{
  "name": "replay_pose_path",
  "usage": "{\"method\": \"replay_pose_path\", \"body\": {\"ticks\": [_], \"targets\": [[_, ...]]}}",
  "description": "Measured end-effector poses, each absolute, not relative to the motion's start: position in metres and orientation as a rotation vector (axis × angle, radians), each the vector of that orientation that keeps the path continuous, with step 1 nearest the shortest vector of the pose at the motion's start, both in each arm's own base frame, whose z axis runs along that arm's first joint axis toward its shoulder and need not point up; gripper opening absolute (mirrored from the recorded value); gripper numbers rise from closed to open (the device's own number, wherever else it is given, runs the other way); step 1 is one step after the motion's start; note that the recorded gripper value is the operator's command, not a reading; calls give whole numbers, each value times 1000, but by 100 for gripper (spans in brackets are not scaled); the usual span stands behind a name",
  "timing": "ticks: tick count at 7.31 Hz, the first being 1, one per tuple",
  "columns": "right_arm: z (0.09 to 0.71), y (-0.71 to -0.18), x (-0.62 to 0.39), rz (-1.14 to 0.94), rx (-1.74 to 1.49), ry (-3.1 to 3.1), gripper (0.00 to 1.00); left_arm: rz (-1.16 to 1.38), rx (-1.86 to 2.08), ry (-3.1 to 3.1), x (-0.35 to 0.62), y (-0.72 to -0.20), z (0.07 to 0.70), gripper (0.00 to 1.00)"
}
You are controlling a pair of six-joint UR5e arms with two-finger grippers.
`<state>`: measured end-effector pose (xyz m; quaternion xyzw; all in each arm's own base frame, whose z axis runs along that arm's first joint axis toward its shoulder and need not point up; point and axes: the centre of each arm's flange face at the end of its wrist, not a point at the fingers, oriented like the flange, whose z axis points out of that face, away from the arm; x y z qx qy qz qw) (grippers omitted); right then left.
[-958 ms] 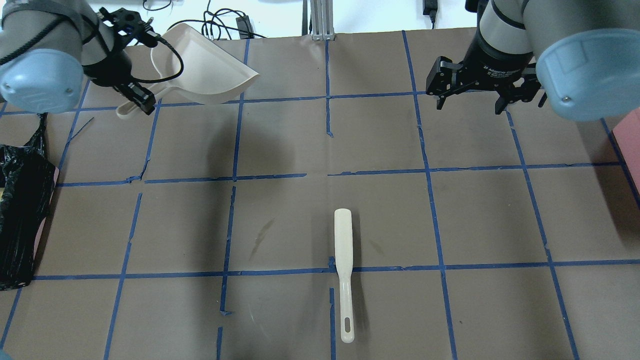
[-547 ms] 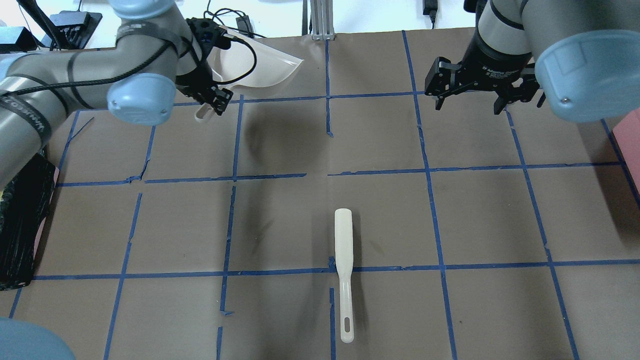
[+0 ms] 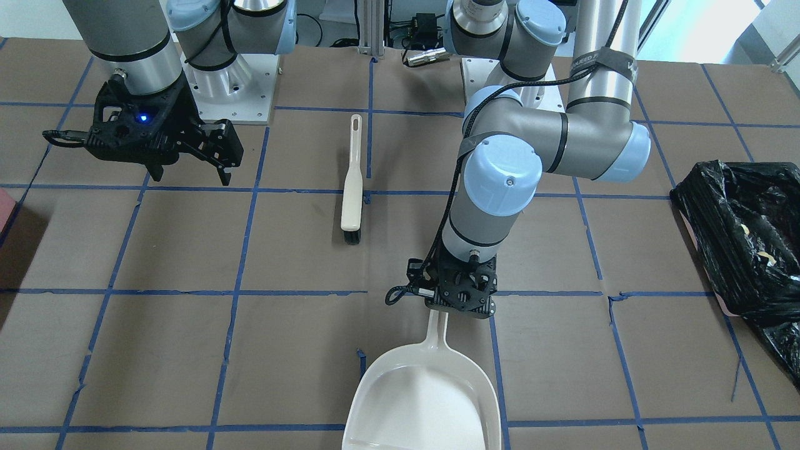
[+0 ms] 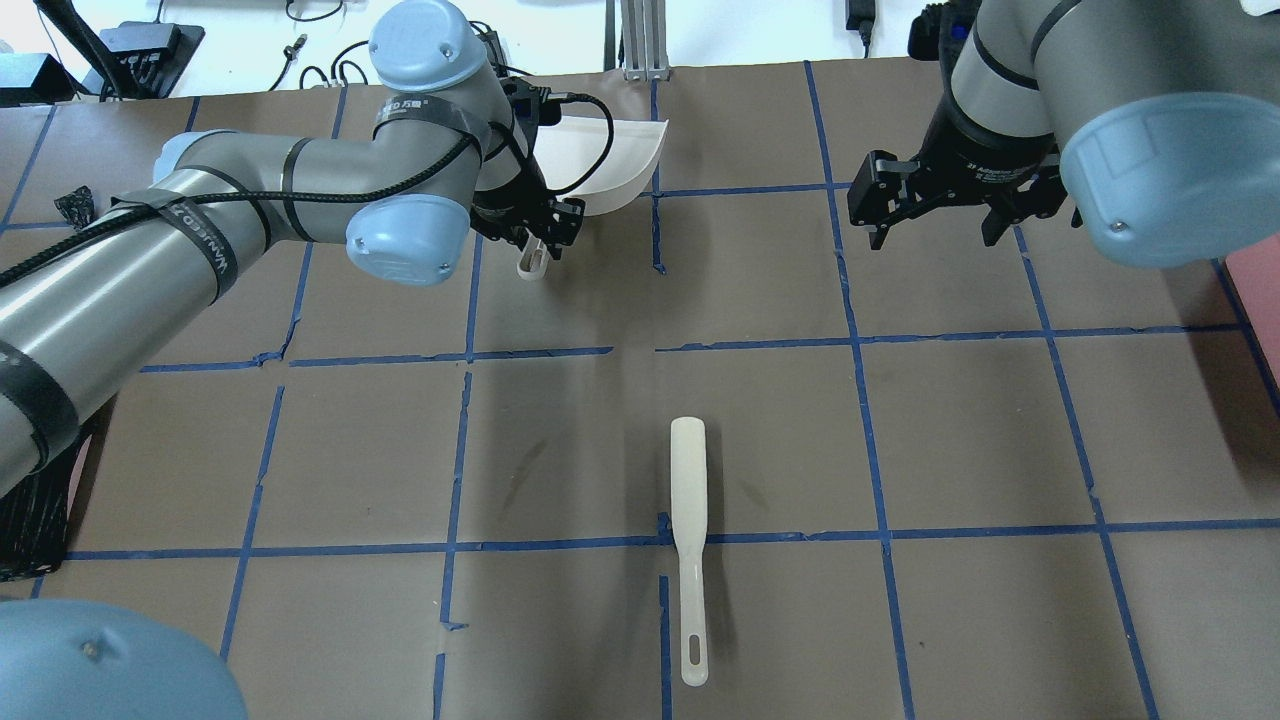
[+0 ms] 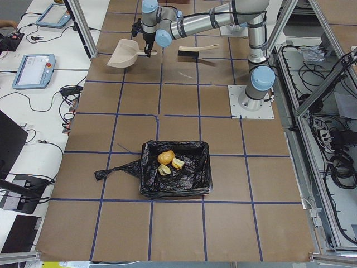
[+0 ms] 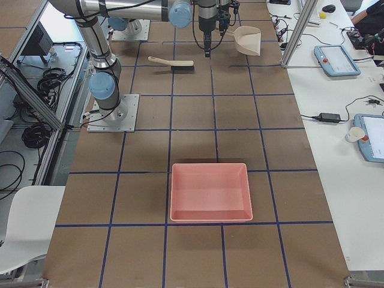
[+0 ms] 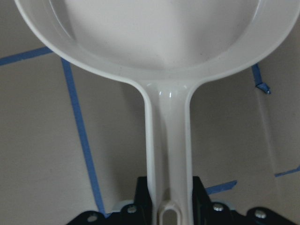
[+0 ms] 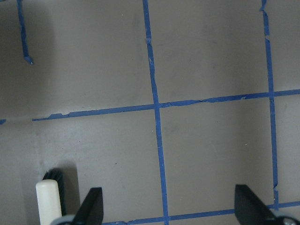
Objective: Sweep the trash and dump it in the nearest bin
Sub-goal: 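Carry the empty dustpan back with the left gripper and set it down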
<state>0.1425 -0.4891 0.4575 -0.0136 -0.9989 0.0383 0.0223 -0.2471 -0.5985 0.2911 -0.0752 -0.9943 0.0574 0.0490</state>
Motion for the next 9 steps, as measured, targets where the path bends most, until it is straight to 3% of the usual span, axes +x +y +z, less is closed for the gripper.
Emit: {"method": "replay_pose_path", "body": {"ticks": [9], "targets": [[457,-490,141,121,-34,-3102,100,173,-153,-2992,-335,-561,241,10]]}}
